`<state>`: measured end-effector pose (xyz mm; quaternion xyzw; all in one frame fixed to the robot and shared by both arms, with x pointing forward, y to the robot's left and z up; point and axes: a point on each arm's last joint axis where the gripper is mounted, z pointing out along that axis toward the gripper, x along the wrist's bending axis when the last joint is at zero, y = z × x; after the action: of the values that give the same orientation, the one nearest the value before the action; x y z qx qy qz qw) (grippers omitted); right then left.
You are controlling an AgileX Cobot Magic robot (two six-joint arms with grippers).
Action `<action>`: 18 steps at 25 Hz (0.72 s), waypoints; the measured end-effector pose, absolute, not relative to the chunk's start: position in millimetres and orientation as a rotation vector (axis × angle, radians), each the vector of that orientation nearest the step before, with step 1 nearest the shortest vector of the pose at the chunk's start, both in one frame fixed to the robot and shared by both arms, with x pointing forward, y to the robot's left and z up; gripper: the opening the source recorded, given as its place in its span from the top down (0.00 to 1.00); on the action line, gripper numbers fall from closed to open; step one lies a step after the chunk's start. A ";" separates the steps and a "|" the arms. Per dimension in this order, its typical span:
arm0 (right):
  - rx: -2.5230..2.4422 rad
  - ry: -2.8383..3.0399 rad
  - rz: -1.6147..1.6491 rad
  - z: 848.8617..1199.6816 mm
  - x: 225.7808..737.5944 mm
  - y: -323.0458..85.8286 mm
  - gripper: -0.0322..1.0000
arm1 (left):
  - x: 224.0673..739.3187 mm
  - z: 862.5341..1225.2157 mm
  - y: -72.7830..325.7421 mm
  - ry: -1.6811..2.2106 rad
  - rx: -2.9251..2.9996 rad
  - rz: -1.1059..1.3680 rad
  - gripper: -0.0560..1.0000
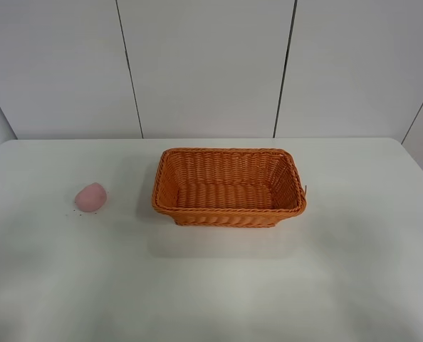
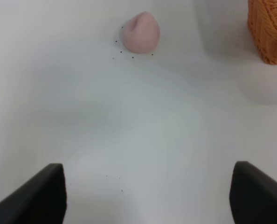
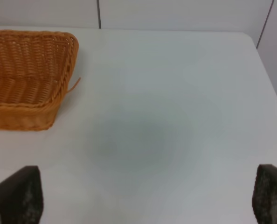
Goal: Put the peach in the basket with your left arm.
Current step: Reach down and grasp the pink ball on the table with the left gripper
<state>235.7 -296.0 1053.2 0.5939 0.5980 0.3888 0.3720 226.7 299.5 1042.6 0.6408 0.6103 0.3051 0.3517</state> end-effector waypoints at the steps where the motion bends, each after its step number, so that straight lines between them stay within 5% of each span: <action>1: 1.522 1.533 0.997 1053.2 235.7 -296.0 0.30 | 226.7 1042.6 299.5 1.580 1.659 0.790 0.24; 11: 1.522 1.533 0.997 1053.2 235.7 -296.0 0.30 | 241.7 1065.0 298.9 1.615 1.693 0.761 0.24; 18: 1.522 1.533 0.997 1053.2 235.7 -296.0 0.30 | 338.5 1110.6 293.2 1.793 1.870 0.565 0.24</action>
<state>235.7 -296.0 1053.2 0.5939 0.5980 0.3888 0.3720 338.5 293.2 1110.6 0.6842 0.6560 0.2066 0.2425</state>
